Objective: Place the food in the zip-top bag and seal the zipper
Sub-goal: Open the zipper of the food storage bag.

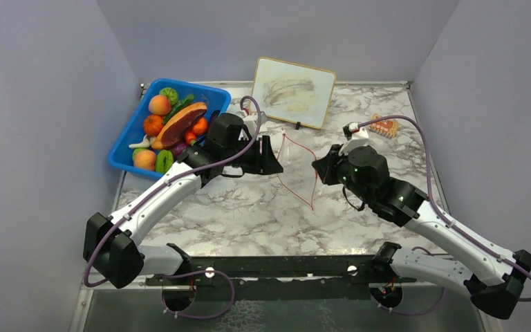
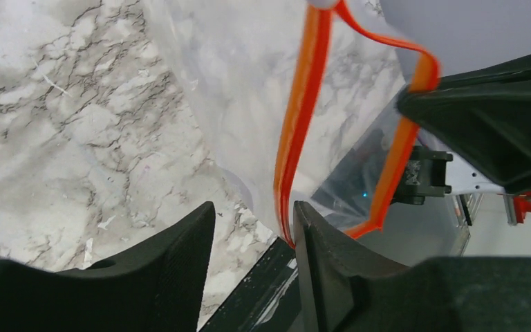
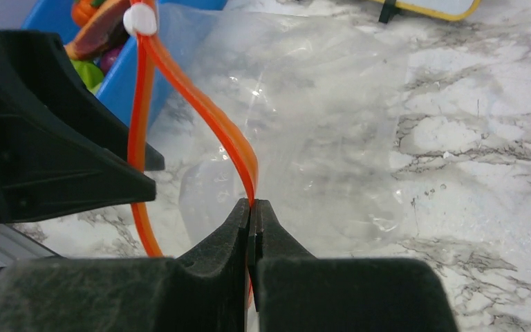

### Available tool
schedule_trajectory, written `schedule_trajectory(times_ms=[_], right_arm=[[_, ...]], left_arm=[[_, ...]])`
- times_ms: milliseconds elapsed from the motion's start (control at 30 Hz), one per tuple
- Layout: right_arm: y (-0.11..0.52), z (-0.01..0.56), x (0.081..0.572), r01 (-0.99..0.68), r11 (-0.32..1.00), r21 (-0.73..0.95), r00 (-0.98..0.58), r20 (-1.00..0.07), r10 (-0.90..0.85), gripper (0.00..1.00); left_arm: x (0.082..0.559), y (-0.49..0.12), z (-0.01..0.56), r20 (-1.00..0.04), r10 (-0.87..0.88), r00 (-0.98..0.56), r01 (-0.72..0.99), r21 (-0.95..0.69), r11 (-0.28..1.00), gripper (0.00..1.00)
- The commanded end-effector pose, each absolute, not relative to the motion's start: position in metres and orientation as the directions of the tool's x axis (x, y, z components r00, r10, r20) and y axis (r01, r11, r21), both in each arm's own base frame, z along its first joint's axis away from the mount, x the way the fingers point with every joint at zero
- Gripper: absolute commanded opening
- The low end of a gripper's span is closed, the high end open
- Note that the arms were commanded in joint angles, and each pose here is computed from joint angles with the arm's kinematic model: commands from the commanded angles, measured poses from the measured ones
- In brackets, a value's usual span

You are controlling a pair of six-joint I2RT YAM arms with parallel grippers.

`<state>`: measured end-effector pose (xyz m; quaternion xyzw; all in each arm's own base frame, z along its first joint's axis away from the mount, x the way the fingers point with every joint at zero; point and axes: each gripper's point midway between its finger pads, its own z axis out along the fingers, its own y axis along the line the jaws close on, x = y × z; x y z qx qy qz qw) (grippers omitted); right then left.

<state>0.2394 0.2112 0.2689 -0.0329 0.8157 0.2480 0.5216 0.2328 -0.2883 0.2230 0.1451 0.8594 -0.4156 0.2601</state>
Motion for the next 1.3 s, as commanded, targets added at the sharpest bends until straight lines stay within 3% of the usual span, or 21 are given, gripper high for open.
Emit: schedule_trajectory(times_ms=[0, 100, 267, 500, 633, 900, 1267], right_arm=[[0.224, 0.253, 0.235, -0.345, 0.853, 0.391, -0.492, -0.850, 0.190, 0.01], [0.219, 0.245, 0.240, -0.315, 0.878, 0.360, -0.488, -0.855, 0.175, 0.01], [0.207, 0.240, 0.245, -0.259, 0.915, 0.310, -0.488, -0.859, 0.153, 0.01], [0.186, 0.272, 0.250, -0.197, 0.951, 0.237, -0.448, -0.885, 0.127, 0.01], [0.190, 0.273, 0.249, -0.216, 0.939, 0.268, -0.438, -0.886, 0.153, 0.01], [0.219, 0.266, 0.241, -0.332, 0.873, 0.358, -0.467, -0.866, 0.178, 0.01], [0.228, 0.271, 0.219, -0.453, 0.790, 0.413, -0.459, -0.868, 0.191, 0.01]], left_arm=[[0.235, -0.300, 0.259, -0.629, -0.014, -0.777, 0.528, -0.663, 0.531, 0.50], [0.240, -0.296, 0.270, -0.675, -0.050, -0.736, 0.550, -0.640, 0.537, 0.54], [0.245, -0.287, 0.295, -0.790, -0.074, -0.608, 0.642, -0.545, 0.539, 0.75], [0.287, -0.249, 0.300, -0.902, -0.073, -0.426, 0.568, -0.329, 0.755, 0.75], [0.302, -0.239, 0.301, -0.929, -0.008, -0.369, 0.547, -0.224, 0.806, 0.73], [0.338, -0.188, 0.266, -0.924, 0.199, -0.328, 0.355, 0.074, 0.932, 0.72], [0.376, -0.123, 0.224, -0.754, 0.529, -0.389, 0.240, 0.472, 0.848, 0.72]])
